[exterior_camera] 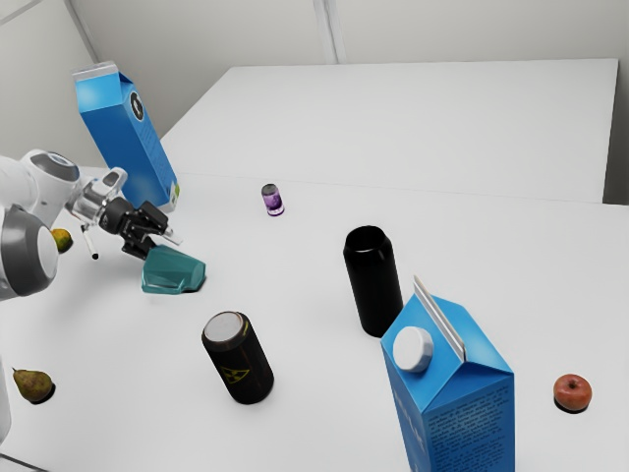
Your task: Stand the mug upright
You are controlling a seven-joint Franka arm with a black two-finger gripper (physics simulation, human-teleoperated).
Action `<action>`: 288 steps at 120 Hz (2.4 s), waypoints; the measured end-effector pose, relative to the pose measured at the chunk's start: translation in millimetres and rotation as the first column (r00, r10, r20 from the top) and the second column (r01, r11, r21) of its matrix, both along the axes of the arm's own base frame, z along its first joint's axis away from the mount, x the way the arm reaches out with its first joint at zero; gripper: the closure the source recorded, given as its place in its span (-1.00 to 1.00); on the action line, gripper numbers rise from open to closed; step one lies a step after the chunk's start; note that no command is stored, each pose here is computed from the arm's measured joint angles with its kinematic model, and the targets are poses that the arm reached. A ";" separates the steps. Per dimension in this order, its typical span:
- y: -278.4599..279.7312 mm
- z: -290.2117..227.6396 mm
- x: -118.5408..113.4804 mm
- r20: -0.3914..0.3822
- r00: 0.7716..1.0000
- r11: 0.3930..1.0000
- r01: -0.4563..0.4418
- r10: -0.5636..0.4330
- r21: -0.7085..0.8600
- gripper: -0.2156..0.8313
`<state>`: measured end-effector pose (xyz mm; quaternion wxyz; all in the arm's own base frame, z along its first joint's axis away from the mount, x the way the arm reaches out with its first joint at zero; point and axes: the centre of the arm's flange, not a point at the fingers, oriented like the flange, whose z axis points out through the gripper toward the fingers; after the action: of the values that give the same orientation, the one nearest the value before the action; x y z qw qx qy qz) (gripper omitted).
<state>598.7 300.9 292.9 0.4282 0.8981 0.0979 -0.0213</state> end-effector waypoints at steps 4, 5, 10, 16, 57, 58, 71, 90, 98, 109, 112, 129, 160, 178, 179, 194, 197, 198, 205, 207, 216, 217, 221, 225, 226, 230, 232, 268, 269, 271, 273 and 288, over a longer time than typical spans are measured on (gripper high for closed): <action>-0.8 0.6 0.2 -0.001 1.000 1.000 -0.001 0.001 -0.004 0.14; -1.0 0.7 0.3 -0.002 1.000 1.000 -0.002 0.002 -0.004 0.16; -2.7 1.2 1.0 -0.004 1.000 1.000 -0.002 0.002 -0.008 0.28; -4.2 1.2 1.3 -0.007 1.000 1.000 -0.003 0.002 -0.012 0.43; -6.0 1.7 1.3 -0.025 1.000 1.000 -0.010 0.010 -0.017 0.83; -5.8 1.6 1.1 -0.025 1.000 1.000 -0.011 0.010 -0.017 0.84; -2.3 6.4 -3.0 -0.026 0.999 1.000 -0.019 0.019 -0.013 0.87; -19.0 35.5 1.2 -0.013 1.000 0.999 0.019 -0.018 0.044 0.89; -32.2 45.0 1.7 -0.016 0.999 0.996 0.032 -0.031 0.083 0.89; -50.9 49.5 -1.3 -0.023 0.999 0.987 0.033 -0.030 0.156 0.90; -56.8 51.2 -2.4 -0.023 0.999 0.983 0.031 -0.028 0.182 0.90; -87.5 57.0 -9.5 -0.013 1.000 0.945 0.011 -0.008 0.327 0.90; -136.9 76.2 -3.1 0.004 1.000 0.839 0.006 -0.010 0.544 0.91; -165.8 77.7 -10.9 -0.002 1.000 0.789 -0.008 0.011 0.614 0.91; -166.9 77.7 -11.2 -0.001 1.000 0.786 -0.010 0.014 0.618 0.91; -177.9 78.9 -13.4 0.018 0.998 0.753 -0.056 0.058 0.655 0.91; -179.8 78.6 -13.3 0.023 0.997 0.748 -0.066 0.068 0.660 0.91; -180.5 78.3 -13.3 0.024 0.997 0.746 -0.069 0.071 0.662 0.91; -185.8 74.4 -13.6 0.032 0.995 0.736 -0.090 0.092 0.671 0.91; -187.6 73.2 -13.7 0.034 0.995 0.734 -0.095 0.098 0.673 0.91; -195.3 69.5 -14.2 0.045 0.991 0.724 -0.121 0.123 0.679 0.91; -196.3 69.2 -14.5 0.046 0.991 0.722 -0.123 0.125 0.680 0.91; -200.3 68.9 -14.9 0.051 0.990 0.716 -0.130 0.131 0.686 0.91; -202.2 69.1 -15.4 0.056 0.989 0.708 -0.138 0.138 0.693 0.91; -202.3 69.3 -15.6 0.058 0.988 0.705 -0.141 0.140 0.695 0.91; -202.7 70.2 -16.3 0.063 0.987 0.696 -0.149 0.148 0.702 0.91; -203.8 70.5 -16.4 0.064 0.987 0.692 -0.152 0.150 0.706 0.91; -216.8 64.4 -18.4 0.064 0.975 0.636 -0.188 0.212 0.748 0.91; -217.2 63.9 -18.6 0.063 0.975 0.636 -0.188 0.214 0.749 0.91; -217.9 62.7 -19.0 0.061 0.974 0.634 -0.189 0.218 0.750 0.91; -219.0 61.4 -19.5 0.059 0.973 0.633 -0.190 0.222 0.751 0.91; -227.4 55.7 -19.5 0.047 0.971 0.615 -0.186 0.236 0.766 0.91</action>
<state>579.2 73.5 348.6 0.0047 0.9755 0.2149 0.0464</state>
